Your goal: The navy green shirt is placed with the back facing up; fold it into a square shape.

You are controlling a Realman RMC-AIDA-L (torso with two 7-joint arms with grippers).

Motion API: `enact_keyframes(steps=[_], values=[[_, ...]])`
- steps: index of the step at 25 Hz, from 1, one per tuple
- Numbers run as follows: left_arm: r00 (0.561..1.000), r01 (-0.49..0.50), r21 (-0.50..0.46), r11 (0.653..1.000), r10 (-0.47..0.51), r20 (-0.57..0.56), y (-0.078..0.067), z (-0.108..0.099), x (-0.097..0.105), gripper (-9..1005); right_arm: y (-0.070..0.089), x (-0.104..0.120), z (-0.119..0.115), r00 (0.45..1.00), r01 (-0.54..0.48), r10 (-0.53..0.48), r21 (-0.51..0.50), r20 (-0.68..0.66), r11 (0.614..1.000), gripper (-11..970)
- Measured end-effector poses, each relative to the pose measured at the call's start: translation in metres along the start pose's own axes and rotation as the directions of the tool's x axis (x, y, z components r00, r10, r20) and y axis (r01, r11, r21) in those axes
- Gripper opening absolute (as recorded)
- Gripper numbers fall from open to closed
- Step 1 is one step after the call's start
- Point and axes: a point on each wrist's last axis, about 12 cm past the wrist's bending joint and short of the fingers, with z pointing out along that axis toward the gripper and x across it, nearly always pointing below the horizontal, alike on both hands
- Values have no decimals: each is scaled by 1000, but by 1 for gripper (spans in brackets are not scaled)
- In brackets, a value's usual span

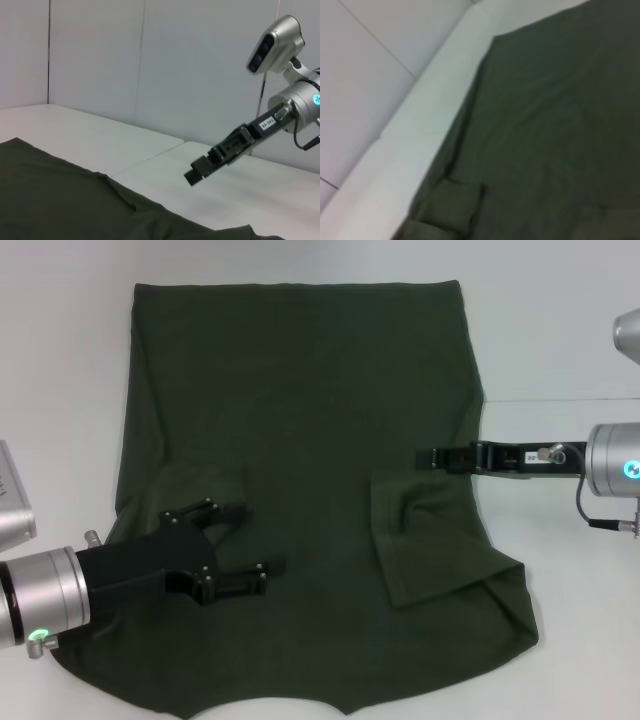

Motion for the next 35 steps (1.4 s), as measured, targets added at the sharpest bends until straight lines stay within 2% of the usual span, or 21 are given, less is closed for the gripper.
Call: enact_keyframes(steps=[10,23,35], values=[[1000,6,-5,1000,-6,-2,0,0,2,921,-16,15,-8,997,-44,48,73,-55,996,916],[1000,8,-5,1000,-8,-2,-1,0,2,921,-38,42,-27,987,-135,144,121,-69,983,913],[1000,9,-5,1000,-9,-2,-1,0,2,921,-40,59,-24,979,-160,174,129,-105,979,911]])
